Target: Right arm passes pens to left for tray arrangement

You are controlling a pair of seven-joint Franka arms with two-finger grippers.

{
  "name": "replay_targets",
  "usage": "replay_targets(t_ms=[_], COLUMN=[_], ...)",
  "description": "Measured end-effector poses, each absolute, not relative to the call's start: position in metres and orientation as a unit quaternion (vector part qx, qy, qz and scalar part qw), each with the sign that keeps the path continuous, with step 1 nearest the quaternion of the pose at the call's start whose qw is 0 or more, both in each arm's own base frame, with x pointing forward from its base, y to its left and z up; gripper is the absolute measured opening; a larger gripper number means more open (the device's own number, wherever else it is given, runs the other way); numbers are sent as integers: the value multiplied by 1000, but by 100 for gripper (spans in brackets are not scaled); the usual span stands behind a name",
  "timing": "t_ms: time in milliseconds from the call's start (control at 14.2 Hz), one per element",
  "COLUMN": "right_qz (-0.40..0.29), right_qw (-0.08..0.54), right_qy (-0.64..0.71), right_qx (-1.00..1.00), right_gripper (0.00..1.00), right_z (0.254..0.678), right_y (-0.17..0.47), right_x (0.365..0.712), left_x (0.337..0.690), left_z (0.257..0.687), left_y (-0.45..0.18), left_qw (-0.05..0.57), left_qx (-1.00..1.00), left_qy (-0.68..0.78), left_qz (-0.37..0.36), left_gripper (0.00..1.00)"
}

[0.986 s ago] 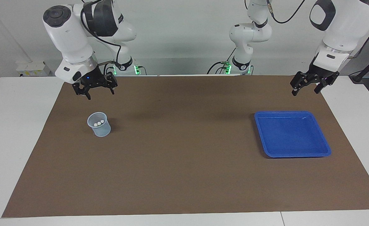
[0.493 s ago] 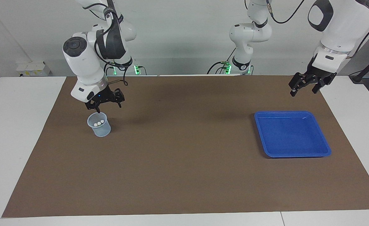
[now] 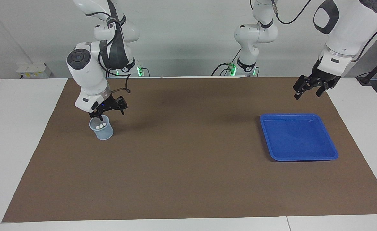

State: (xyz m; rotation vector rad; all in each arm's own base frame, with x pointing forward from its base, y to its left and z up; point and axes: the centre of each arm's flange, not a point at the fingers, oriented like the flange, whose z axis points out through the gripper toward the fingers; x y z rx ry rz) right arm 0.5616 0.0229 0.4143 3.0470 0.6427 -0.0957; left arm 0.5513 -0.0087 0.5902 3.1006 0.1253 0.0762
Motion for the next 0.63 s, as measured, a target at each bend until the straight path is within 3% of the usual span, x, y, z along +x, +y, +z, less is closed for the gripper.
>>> replay_targets(t_ms=[422, 563, 634], right_qz=[-34, -35, -35], right_qw=[13, 13, 13], right_qy=[209, 209, 209], right_qx=[977, 977, 977], right_gripper=[100, 82, 80], right_z=[387, 386, 386], right_y=[12, 12, 12], right_x=[558, 558, 558], left_x=[547, 547, 547], left_z=[591, 591, 591], left_y=[-29, -31, -32], left_qw=[20, 20, 21], left_qx=[999, 999, 999], left_qy=[23, 21, 22], left_qz=[25, 25, 24], left_gripper=[100, 100, 100])
